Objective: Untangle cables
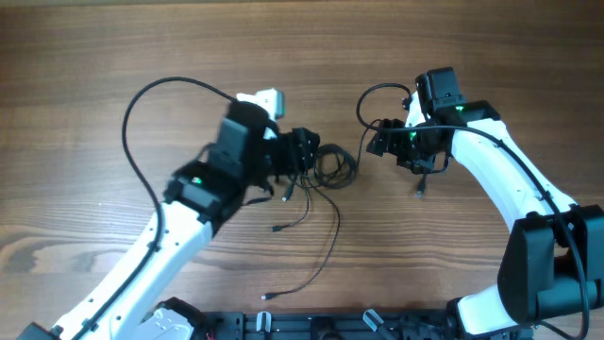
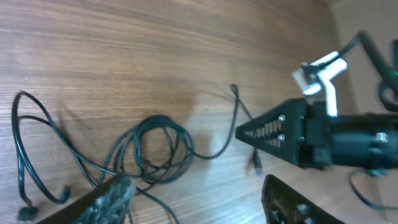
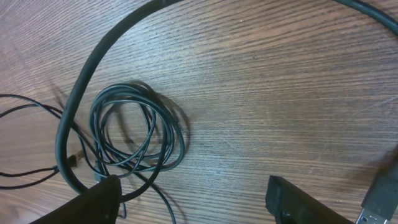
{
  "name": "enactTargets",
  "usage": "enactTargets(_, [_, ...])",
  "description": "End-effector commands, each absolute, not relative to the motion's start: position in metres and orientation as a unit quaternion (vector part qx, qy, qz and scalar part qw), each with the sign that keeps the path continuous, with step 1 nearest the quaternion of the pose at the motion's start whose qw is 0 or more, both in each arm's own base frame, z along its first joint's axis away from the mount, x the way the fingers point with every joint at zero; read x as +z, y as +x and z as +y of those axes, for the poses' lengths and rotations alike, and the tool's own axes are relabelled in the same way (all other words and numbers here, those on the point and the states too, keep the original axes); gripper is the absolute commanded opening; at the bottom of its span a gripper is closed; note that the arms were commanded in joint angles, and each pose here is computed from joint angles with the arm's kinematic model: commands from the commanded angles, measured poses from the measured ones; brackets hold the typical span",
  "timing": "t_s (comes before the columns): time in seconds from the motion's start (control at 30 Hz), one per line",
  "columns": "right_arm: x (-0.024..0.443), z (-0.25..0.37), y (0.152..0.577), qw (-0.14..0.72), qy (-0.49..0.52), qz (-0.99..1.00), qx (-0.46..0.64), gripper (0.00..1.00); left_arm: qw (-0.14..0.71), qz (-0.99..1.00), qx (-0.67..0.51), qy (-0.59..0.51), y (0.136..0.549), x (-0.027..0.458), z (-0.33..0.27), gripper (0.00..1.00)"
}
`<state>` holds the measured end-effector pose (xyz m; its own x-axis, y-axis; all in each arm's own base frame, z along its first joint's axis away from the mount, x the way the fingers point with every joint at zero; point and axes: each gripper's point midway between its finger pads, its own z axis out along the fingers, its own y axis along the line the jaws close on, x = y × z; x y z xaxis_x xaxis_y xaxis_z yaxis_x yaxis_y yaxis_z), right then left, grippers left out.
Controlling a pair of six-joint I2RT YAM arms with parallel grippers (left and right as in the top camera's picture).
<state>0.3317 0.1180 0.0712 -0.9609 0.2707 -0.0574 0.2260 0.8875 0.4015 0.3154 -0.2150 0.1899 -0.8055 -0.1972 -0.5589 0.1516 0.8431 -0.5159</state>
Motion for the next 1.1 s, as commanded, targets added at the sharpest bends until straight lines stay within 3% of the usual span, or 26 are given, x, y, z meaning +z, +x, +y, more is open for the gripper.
enactTargets(0.0, [0.073, 0.117, 0.338, 0.062, 0.138, 0.969, 0.194, 0.75, 0.337, 0.915, -0.214, -0.054, 0.344, 0.186, -0.207, 0.66])
enactTargets(0.33, [0.071, 0.099, 0.337, 0.053, 0.162, 0.967, 0.188, 0.74, 0.219, 0.970, -0.099, -0.041, 0.385, 0.094, -0.224, 0.66])
enactTargets(0.53, [0.072, 0.102, 0.332, 0.042, 0.151, 0.967, 0.200, 0.68, 0.160, 0.984, -0.069, -0.029, 0.374, 0.039, -0.228, 0.55])
enactTargets(0.73, [0.095, 0.125, 0.333, 0.059, 0.100, 0.956, 0.270, 0.62, 0.151, 0.986, -0.066, -0.021, 0.371, 0.025, -0.235, 0.40])
enactTargets(0.9, [0.119, 0.128, 0.335, 0.093, 0.085, 0.950, 0.286, 0.60, 0.161, 0.983, -0.088, -0.020, 0.377, 0.028, -0.244, 0.37])
enactTargets(1.07, [0.145, 0.127, 0.334, 0.129, 0.083, 0.943, 0.295, 0.59, 0.161, 0.983, -0.091, -0.019, 0.377, 0.028, -0.245, 0.28])
